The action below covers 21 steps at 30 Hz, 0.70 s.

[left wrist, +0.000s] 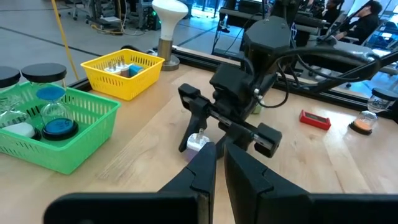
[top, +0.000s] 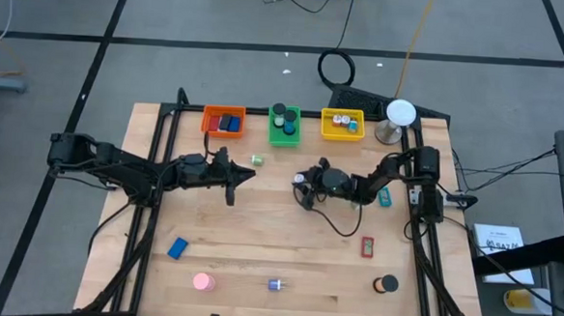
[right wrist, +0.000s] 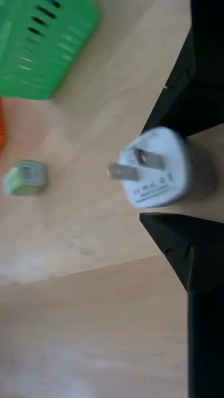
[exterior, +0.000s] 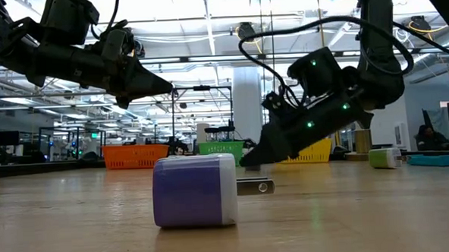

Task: Pick & Place Office items
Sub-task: Put the right purple charger adapter into the yellow bin

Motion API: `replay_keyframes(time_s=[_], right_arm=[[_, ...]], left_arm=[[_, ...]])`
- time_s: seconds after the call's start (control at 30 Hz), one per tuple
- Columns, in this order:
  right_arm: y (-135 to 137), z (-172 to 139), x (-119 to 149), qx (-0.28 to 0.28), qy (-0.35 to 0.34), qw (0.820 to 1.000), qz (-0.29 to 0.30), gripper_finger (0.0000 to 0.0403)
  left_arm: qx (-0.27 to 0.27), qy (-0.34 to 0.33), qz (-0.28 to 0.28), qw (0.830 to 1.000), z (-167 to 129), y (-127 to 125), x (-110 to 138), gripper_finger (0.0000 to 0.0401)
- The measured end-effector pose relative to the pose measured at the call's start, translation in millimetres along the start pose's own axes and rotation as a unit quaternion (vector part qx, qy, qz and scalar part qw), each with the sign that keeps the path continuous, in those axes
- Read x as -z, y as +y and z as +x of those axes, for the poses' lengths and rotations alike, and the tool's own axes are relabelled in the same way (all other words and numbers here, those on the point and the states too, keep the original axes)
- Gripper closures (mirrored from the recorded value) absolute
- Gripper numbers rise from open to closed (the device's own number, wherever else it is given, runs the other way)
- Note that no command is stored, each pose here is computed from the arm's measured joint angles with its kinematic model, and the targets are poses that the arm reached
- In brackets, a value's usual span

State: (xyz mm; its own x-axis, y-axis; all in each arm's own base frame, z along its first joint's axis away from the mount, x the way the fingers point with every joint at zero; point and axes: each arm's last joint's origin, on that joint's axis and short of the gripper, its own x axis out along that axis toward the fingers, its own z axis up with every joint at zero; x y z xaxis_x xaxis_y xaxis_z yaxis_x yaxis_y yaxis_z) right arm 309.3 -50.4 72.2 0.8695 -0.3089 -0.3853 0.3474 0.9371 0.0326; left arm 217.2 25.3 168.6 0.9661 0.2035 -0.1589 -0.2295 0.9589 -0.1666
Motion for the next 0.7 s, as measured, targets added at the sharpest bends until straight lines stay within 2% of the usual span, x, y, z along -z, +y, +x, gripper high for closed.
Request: replay_keyframes(time_s=[0.17, 0.3, 0.53, 0.6, 0.7], right_arm=[[1, -2, -4, 0.001, -0.005, 1.000, 0.003, 0.0201], [1, -8, -15, 0.002, -0.003, 1.000, 0.021, 0.0172], [0, -35, -52, 0.000, 0.005, 0.999, 0.041, 0.0110], [-1, -47, -66, 0.001, -0.002, 0.999, 0.043, 0.0107], [-5, -66, -86, 0.014, -0.006, 0.999, 0.045, 0.0127]], left_arm=[[0.000, 0.000, 0.000, 1.000, 0, 0, 0, 0.0368], [0.000, 0.000, 0.000, 1.000, 0, 0, 0, 0.0368], [0.000, 0.000, 0.000, 1.000, 0, 0, 0, 0.0368], [0.000, 0.000, 0.000, 1.000, 0, 0, 0, 0.0368], [0.000, 0.000, 0.000, 1.000, 0, 0, 0, 0.0368]])
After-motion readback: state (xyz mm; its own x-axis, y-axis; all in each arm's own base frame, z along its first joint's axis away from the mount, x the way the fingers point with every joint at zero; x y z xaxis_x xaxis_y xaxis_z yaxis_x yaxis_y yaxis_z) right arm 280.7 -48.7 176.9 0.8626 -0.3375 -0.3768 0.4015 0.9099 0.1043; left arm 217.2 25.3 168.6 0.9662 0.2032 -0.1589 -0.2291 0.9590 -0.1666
